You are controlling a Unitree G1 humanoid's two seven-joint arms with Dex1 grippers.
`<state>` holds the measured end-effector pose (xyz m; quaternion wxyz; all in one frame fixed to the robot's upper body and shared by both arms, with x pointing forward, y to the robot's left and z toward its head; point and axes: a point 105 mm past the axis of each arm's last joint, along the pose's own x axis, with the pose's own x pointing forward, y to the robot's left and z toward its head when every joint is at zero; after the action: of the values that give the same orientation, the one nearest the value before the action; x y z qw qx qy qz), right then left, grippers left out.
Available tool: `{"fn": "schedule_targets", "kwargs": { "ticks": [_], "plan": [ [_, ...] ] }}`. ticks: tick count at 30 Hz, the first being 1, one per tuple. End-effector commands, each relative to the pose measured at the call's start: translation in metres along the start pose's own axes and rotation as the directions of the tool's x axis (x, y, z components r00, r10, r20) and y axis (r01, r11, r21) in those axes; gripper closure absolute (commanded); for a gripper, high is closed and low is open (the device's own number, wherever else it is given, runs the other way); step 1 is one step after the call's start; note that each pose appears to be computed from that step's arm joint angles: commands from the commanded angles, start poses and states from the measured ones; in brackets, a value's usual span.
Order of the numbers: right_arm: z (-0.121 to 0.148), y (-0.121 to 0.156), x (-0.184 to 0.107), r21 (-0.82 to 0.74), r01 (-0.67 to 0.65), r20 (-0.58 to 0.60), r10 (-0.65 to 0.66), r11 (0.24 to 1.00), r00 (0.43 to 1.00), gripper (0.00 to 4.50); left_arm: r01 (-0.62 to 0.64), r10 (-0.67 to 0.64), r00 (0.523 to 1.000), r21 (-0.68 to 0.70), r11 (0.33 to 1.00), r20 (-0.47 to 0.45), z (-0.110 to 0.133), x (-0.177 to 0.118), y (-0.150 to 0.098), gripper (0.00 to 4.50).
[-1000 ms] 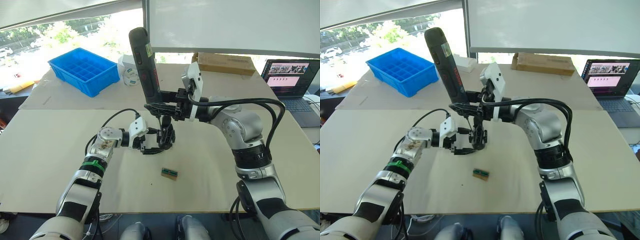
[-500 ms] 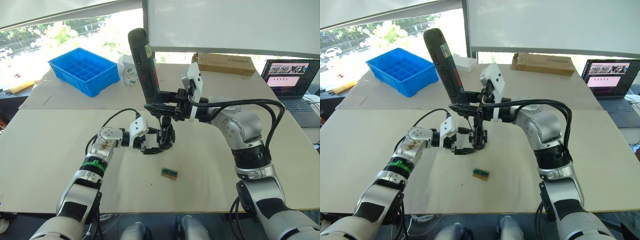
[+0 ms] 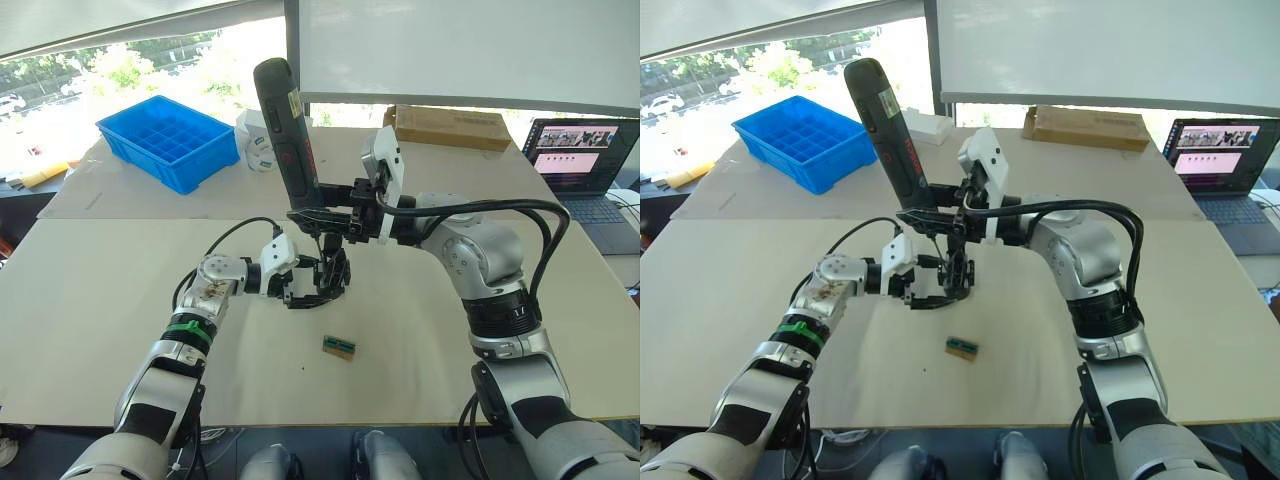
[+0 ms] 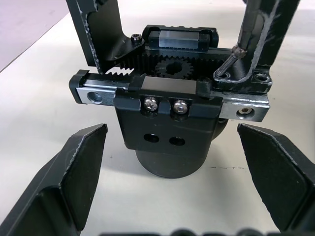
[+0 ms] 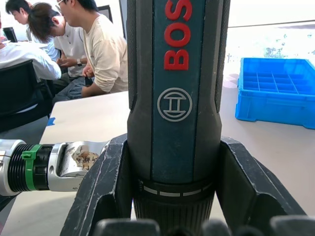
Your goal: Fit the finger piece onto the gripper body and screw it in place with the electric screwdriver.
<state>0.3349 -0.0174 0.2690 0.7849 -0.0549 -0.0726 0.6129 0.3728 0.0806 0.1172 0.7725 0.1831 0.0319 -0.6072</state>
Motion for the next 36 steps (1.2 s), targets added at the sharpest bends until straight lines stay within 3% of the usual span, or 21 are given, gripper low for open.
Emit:
{"fn": "schedule_targets", "kwargs": {
  "ticks": [1,36],
  "plan": [
    [0.0203,0.0038,-0.0023,-0.067,-0.014,0.056,0.018,0.998,0.998,2.58,-0.005,0.005,1.0,0.047,0.999,0.016,0.0095,-0.0001,0.0029,0.0],
    [0.0208,0.007,0.0006,-0.08,-0.034,0.062,0.039,0.996,0.997,2.58,-0.018,0.018,1.0,0.051,0.999,0.019,0.0081,-0.0021,0.0022,0.0]
  ]
}}
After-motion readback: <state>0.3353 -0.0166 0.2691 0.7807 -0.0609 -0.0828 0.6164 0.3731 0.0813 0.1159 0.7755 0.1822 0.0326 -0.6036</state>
